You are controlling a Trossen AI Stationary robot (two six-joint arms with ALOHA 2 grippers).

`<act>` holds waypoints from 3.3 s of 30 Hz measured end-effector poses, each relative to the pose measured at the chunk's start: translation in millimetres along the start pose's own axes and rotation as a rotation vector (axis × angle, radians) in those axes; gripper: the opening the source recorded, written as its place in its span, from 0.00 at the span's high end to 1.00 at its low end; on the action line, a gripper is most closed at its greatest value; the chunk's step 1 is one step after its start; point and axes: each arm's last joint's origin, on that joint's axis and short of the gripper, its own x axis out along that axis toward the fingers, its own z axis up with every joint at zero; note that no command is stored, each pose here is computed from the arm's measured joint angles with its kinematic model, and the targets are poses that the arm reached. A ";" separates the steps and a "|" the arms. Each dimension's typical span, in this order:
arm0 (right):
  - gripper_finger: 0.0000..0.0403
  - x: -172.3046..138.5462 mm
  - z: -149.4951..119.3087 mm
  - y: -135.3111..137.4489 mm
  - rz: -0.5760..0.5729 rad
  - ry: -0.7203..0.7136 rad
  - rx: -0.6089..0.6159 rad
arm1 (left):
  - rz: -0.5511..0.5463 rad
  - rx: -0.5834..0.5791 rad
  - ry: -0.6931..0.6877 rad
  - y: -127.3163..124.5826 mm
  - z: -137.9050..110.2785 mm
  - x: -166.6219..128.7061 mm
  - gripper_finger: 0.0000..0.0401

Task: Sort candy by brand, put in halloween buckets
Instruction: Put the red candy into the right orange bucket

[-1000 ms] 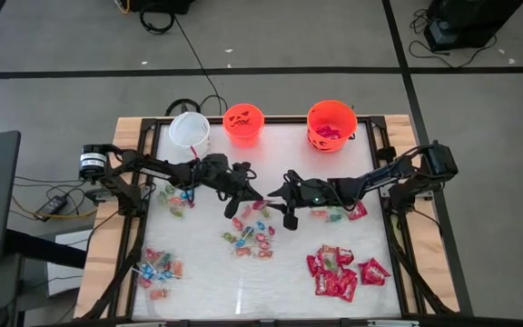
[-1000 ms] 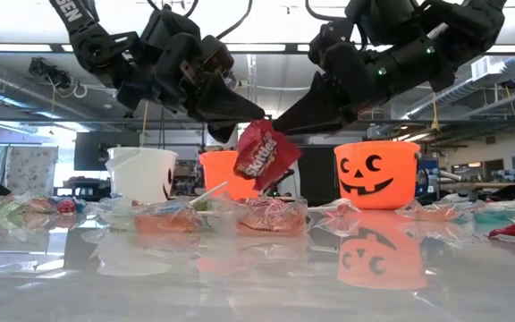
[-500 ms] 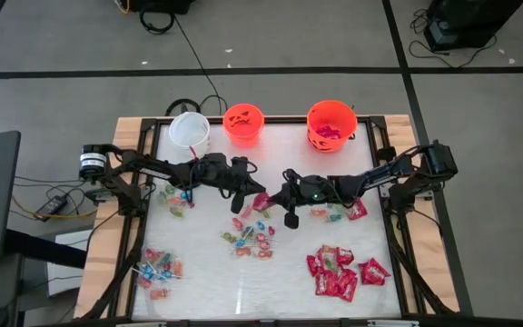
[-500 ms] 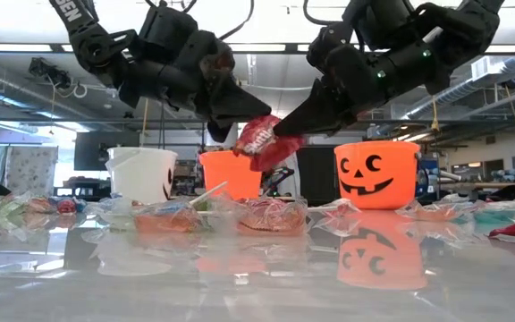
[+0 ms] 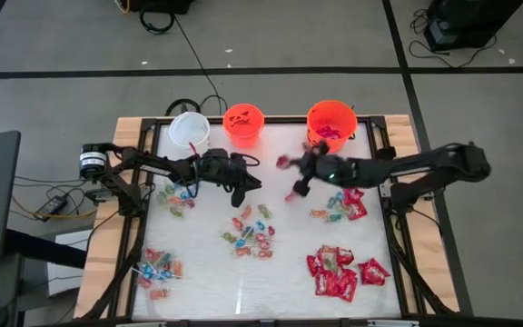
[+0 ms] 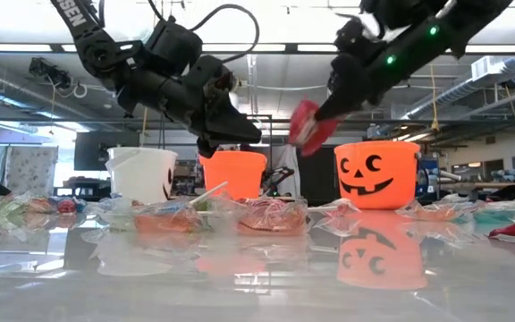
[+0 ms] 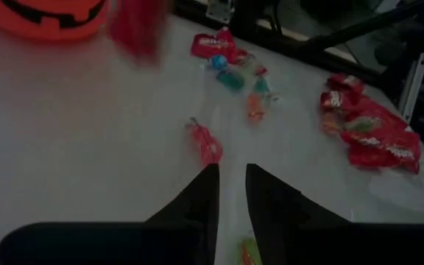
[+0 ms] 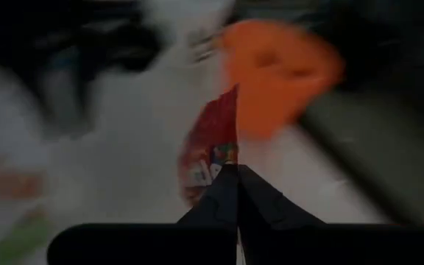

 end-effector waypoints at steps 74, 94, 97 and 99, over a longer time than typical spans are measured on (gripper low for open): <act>0.76 -40.6 -118.5 -55.7 -0.234 1.121 0.404 | -0.038 0.101 0.082 -45.0 -18.8 8.2 0.80; 0.99 -50.1 40.5 -45.2 0.065 0.694 0.258 | -0.011 0.132 0.044 -44.5 -15.6 8.5 0.80; 0.99 -51.6 61.9 -63.5 -0.027 0.606 0.248 | -0.015 0.134 0.024 -45.0 -13.8 8.5 0.80; 0.99 -49.7 68.0 -75.6 -0.087 0.571 0.260 | -0.017 0.135 0.021 -45.5 -13.5 8.5 0.80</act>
